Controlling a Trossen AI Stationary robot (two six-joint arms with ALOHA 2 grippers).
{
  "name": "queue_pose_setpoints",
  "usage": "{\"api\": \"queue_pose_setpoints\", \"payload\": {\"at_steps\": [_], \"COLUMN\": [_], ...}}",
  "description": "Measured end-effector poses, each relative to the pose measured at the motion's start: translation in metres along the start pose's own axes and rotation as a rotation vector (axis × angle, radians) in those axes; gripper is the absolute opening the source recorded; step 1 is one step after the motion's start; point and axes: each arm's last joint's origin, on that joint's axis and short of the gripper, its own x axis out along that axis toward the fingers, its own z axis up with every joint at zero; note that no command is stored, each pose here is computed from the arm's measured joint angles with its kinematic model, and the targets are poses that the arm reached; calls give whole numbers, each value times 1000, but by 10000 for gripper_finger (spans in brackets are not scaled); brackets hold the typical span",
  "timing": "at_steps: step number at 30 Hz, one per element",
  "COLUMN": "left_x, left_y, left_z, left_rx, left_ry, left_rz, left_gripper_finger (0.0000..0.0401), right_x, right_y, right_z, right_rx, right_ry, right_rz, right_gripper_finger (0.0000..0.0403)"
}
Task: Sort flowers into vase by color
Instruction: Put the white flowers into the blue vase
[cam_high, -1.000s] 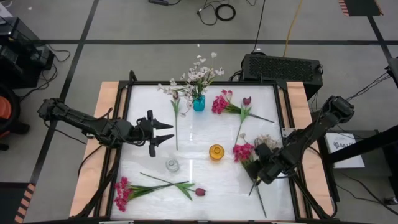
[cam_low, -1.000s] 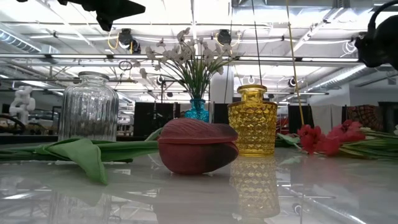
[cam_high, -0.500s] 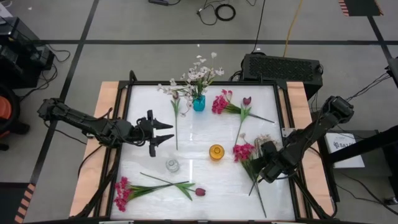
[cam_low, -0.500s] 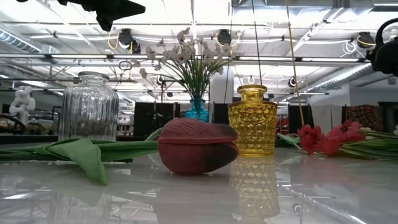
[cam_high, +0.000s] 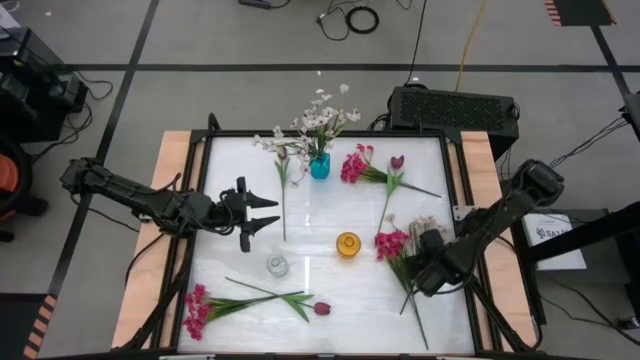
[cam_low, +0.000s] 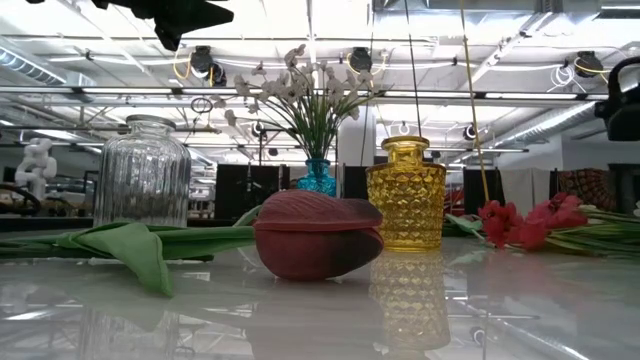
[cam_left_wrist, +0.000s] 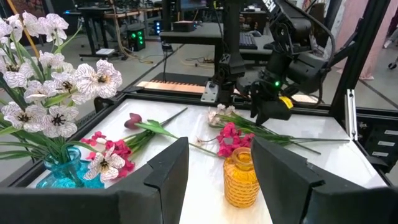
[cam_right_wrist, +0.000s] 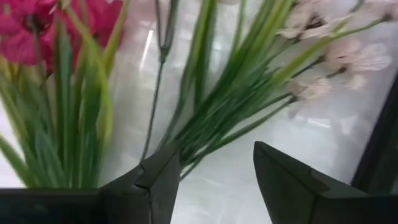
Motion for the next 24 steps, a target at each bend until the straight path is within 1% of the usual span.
{"api": "queue_pose_setpoints", "payload": {"at_steps": [4, 12, 20, 24], "left_x": [0, 0, 0, 0], "left_y": [0, 0, 0, 0], "left_z": [0, -1, -1, -1], "left_rx": [0, 5, 6, 6], "left_ry": [1, 12, 13, 13], "left_rz": [0, 2, 2, 2], "left_gripper_finger": [180, 180, 180, 180], "right_x": [4, 12, 17, 17], "right_y": [4, 13, 18, 17], "right_z": [1, 4, 10, 14], "right_rx": [-16, -40, -88, -109], "right_ry": [-3, -2, -3, -57], "right_rz": [-10, -6, -18, -21], "right_gripper_finger": [163, 97, 64, 27]}}
